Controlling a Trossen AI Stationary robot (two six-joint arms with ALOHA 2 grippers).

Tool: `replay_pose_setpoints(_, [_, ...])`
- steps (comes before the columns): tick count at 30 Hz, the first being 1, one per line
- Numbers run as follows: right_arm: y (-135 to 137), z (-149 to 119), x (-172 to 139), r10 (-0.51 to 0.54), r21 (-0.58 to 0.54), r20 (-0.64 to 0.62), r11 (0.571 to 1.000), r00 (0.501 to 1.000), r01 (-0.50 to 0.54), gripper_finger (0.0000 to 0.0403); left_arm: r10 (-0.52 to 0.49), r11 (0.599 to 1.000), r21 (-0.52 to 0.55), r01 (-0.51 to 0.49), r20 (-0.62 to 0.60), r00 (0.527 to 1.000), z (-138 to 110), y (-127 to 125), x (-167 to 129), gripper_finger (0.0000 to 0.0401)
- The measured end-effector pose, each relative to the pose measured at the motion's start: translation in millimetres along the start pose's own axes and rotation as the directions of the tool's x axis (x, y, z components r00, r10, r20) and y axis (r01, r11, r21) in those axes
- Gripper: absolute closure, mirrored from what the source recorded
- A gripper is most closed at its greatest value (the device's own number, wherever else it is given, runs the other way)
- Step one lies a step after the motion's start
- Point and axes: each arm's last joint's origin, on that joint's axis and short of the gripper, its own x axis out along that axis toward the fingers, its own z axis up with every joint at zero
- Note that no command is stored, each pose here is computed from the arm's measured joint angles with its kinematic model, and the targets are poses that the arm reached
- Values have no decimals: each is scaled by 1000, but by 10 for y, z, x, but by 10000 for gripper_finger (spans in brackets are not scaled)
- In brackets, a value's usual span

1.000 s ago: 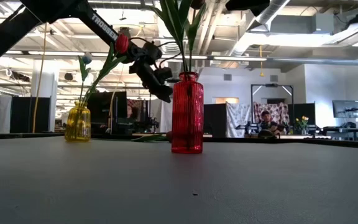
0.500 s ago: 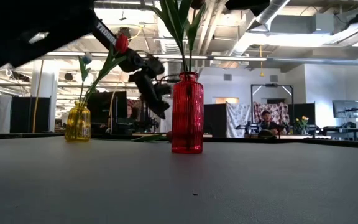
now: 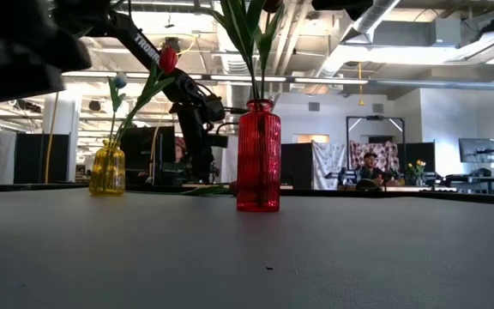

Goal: Sort flowers into vase by color
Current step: Put the dark red tulip into the red vase

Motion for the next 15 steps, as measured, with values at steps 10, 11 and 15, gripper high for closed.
replay_pose_setpoints(10, [1,0,0,0,-2,0,1000,1000,0,216,-111,993,40,113,-68,992,-34,-149,-6,283])
replay_pose_setpoints(11, [1,0,0,0,-2,0,1000,1000,0,216,-135,989,49,139,-79,988,-43,-174,-9,282])
replay_pose_setpoints(15, [1,-2,0,0,-3,-2,1000,1000,0,216,-161,979,105,173,-114,980,-35,-261,-24,282])
